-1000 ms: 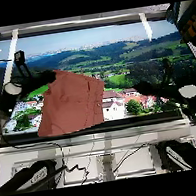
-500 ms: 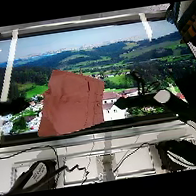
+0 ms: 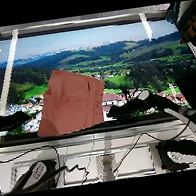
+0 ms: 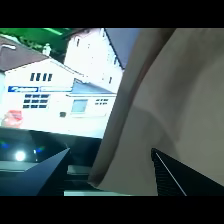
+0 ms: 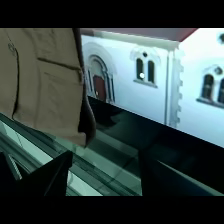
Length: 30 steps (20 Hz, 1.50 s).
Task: Fold the clothes and pants, and hang the long-sleeved shirts on hangers.
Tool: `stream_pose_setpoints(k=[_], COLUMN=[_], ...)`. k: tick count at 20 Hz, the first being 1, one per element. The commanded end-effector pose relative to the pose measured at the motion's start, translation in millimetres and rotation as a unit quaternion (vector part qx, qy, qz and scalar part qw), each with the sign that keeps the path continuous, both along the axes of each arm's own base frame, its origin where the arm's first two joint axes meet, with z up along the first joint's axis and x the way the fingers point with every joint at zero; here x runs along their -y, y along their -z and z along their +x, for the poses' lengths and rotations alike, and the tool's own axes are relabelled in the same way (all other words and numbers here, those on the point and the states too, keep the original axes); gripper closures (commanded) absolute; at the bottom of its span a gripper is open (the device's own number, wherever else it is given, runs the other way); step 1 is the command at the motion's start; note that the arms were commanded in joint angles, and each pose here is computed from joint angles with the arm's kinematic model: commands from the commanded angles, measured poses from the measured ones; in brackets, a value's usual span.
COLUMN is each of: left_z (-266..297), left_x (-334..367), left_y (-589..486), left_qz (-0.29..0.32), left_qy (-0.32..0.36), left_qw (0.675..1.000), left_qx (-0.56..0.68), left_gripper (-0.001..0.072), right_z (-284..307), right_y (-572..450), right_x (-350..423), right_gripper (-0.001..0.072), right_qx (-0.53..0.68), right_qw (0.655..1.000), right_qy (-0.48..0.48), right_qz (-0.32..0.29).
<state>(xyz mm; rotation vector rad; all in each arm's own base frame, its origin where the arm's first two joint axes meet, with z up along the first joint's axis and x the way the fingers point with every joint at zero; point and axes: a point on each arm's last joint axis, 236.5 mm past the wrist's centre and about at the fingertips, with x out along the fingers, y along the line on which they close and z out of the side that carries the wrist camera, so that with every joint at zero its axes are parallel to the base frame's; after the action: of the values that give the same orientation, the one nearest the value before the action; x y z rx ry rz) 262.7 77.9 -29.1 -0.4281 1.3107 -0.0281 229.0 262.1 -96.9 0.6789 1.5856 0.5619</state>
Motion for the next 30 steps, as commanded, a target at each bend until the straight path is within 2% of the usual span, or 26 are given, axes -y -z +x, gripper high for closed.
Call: stream_pose_setpoints(k=[1, 8, 10, 11, 12, 13, 14, 18, 22, 26, 30], left_z=[0.8, -14.8, -15.9, -16.5, -18.4, -19.8, -19.3, 9.1, 4.8, -7.2, -25.6], left_x=[-8.3, -28.3, -28.2, -27.6, -25.9, -24.8, -22.8, 16.4, 52.8, 91.2, 97.4], left_y=[3.9, 19.1, 22.8, 24.9, 27.1, 28.5, 29.2, 20.6, 35.9, 57.2, 77.7], left_qz=[0.016, 0.058, 0.054, 0.052, 0.046, 0.043, 0.037, -0.045, -0.068, -0.089, -0.098], left_qy=[-0.005, 0.010, 0.011, 0.012, 0.013, 0.014, 0.013, -0.007, 0.039, 0.091, 0.121], left_qw=[1.000, 0.998, 0.998, 0.997, 0.997, 0.997, 0.997, 0.999, 0.996, 0.990, 0.981], left_qx=[0.003, -0.037, -0.044, -0.047, -0.054, -0.058, -0.059, -0.010, -0.030, -0.067, -0.117], left_gripper=[0.0120, 0.0121, 0.0121, 0.0120, 0.0120, 0.0121, 0.0121, 0.0121, 0.0121, 0.0121, 0.0124], right_z=[-1.1, 1.0, 8.6, 12.2, 16.9, 22.0, 28.4, 58.7, 94.9, 98.7, 95.5], right_y=[1.6, 5.3, 0.2, -1.4, -1.8, -2.3, -2.5, -6.3, -15.2, -27.4, -26.7], right_x=[-24.4, -67.6, -70.8, -72.1, -72.5, -73.0, -73.2, -60.9, -19.6, 6.5, 6.4], right_gripper=[0.0225, 0.0287, 0.0400, 0.0404, 0.0462, 0.0617, 0.0694, 0.0696, 0.0696, 0.0696, 0.0696], right_qx=[-0.024, -0.042, -0.031, -0.026, -0.018, -0.010, 0.001, 0.040, 0.046, 0.073, 0.080], right_qw=[0.999, 0.998, 0.999, 0.999, 0.999, 0.999, 1.000, 0.999, 0.998, 0.997, 0.997], right_qy=[-0.013, -0.035, -0.033, -0.032, -0.028, -0.023, -0.018, -0.005, 0.046, 0.020, 0.007], right_qz=[0.018, 0.024, 0.028, 0.029, 0.028, 0.027, 0.024, 0.012, 0.016, 0.010, 0.003])
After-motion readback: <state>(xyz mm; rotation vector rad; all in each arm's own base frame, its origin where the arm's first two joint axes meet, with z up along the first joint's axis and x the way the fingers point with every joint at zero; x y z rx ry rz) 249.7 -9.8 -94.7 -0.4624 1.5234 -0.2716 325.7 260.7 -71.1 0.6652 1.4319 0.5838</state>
